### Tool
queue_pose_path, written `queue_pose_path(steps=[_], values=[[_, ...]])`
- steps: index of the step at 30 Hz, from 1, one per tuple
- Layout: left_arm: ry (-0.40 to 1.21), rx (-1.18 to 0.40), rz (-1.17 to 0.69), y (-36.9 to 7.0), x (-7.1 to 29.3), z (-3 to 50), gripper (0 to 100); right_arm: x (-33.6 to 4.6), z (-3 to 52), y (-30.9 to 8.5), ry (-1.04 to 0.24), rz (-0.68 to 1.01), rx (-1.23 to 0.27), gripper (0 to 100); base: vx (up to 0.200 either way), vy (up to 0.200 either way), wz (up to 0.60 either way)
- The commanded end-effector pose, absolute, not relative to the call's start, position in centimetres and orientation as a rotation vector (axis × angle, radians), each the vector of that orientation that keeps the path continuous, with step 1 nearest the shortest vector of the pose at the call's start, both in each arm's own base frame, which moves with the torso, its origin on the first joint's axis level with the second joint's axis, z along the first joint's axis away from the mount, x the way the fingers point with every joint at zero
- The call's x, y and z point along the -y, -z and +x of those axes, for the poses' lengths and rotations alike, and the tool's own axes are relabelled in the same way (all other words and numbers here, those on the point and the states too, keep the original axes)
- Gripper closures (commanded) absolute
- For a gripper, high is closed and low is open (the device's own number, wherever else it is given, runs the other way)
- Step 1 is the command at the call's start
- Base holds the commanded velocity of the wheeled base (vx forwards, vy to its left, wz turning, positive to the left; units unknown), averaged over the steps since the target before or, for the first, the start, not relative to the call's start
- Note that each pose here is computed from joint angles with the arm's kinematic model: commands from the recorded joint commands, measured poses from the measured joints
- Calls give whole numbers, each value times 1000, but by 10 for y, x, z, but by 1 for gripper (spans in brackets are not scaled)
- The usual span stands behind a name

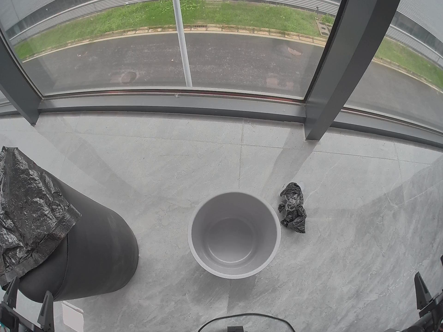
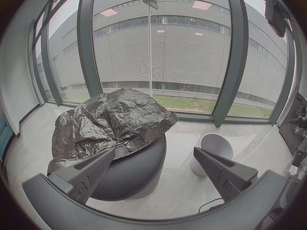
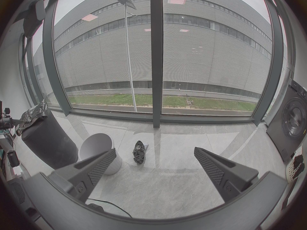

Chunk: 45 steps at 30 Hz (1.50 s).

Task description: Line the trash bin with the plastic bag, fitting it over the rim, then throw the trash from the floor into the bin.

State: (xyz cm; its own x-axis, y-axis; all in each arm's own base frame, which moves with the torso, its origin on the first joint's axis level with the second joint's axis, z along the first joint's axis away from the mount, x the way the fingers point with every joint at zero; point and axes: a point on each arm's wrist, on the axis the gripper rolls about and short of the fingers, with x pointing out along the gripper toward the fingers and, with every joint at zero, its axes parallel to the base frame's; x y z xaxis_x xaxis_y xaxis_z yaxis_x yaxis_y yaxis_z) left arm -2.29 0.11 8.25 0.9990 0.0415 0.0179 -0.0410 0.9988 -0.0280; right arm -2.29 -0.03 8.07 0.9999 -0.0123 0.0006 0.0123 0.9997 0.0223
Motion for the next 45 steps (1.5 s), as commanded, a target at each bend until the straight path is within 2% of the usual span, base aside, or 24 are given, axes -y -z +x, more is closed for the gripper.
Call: queue_pose_path(steps=[1, 2, 5, 7, 8, 9, 11, 16, 20, 24, 27, 28, 30, 36, 39, 42, 45], values=[[-49, 30, -30, -78, -1, -23, 0, 0, -23, -76, 12, 21, 0, 0, 0, 0, 0], [-49, 30, -30, -78, -1, -23, 0, 0, -23, -76, 12, 21, 0, 0, 0, 0, 0], [-12, 155, -151, -158, -2, -34, 0, 0, -24, -82, 15, 28, 31, 0, 0, 0, 0], [1, 118, -104, -169, -2, -29, 0, 0, -37, -128, -8, 108, 175, 0, 0, 0, 0], [1, 118, -104, -169, -2, -29, 0, 0, -37, -128, -8, 108, 175, 0, 0, 0, 0], [32, 84, -23, -167, -1, -23, 0, 1, -44, -172, -46, 211, 185, 0, 0, 0, 0], [85, 59, 14, -162, 0, -20, 0, 0, -41, -182, -80, 198, 134, 0, 0, 0, 0], [140, 51, 117, -168, 1, -17, 0, -2, -33, -165, -145, 118, 65, 0, 0, 0, 0], [179, 27, 384, -179, 2, -6, 0, -2, -27, -157, -194, 119, 22, 0, 0, 0, 0], [255, -21, 586, -187, 5, 15, 0, -5, -18, -177, -297, 113, 7, 0, 0, 0, 0], [259, -35, 686, -191, 5, 22, 0, -5, -8, -186, -309, 118, -27, 0, 0, 0, 0], [250, -64, 801, -191, 5, 30, 0, -6, 1, -191, -310, 120, -61, 0, 0, 0, 0], [227, -97, 865, -190, 4, 34, 0, -6, 10, -193, -315, 125, -82, 0, 0, 0, 0], [201, -185, 958, -195, 5, 66, 0, -8, 33, -197, -311, 144, -107, 0, 0, 0, 0], [130, -212, 1037, -195, 4, 78, 0, -8, 38, -196, -312, 159, -110, 0, 0, 0, 0], [83, -208, 1081, -196, 5, 85, 0, -8, 42, -191, -314, 160, -118, 0, 0, 0, 0], [107, -193, 1083, -194, 8, 89, 0, -8, 44, -186, -313, 161, -127, 0, 0, 0, 0]])
